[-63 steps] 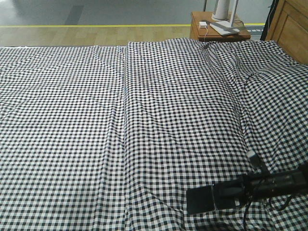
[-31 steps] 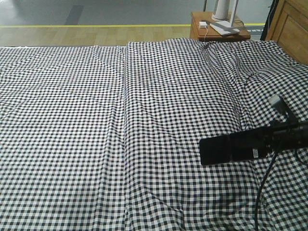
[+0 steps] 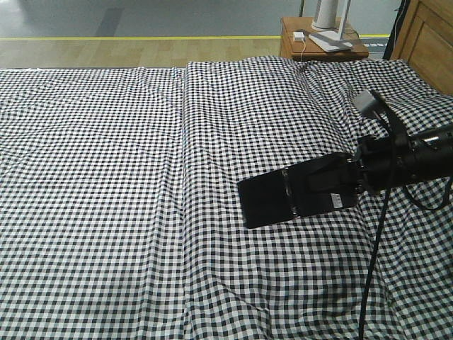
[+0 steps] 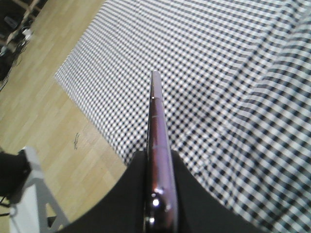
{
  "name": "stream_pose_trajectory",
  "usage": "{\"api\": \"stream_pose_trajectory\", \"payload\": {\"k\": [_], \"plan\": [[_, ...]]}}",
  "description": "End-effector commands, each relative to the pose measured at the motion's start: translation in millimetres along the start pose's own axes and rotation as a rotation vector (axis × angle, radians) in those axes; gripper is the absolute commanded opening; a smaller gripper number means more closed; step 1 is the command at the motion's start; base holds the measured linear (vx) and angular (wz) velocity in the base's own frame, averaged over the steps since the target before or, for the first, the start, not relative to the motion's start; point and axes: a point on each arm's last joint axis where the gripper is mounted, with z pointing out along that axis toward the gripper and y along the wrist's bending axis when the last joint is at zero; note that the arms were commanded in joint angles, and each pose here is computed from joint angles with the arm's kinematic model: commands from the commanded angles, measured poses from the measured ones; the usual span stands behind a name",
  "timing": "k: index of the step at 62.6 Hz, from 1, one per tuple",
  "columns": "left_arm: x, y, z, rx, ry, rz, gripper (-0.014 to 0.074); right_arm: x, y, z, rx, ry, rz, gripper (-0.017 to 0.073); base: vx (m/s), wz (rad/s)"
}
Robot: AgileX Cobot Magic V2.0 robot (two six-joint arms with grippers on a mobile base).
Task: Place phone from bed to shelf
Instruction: 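Lift the held phone up off the bed with the right gripper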
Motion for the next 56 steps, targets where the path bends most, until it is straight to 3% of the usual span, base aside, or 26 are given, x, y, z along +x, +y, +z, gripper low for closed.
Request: {"api": "stream_pose_trajectory", "payload": {"k": [1,18,32,42,56], "plan": [[-4.3,0.2,-0.3,-0.003,-0.071,-0.009,0.0001,-11.6,47.7,-10.3,-0.127,-0.034,-0.080,-0.0002,0.00,0.00],[-4.3,0.2,-0.3,-0.003,-0.071,-0.009,0.0001,-13.4,113.6,-9.8,-0.208,-0.037,-0.197,-0.0002,0.00,0.00],[-4.3,0.2,-0.3,-0.003,-0.071,-0.009,0.0001,-7.3,154.0,-11.4,-0.263,-0.022,-0.272,-0.0002,0.00,0.00],[-4.3,0.2,-0.3,-0.003,-0.071,-0.009,0.0001,-3.0,171.8,-14.3,-0.287,-0.019,-0.317,-0.0002,0.00,0.00],[-4.3,0.2,-0.3,-0.003,-0.071,-0.009,0.0001,-2.6,173.5,-15.9,-0.286,-0.023,-0.324,-0.0002,0.00,0.00]]}}
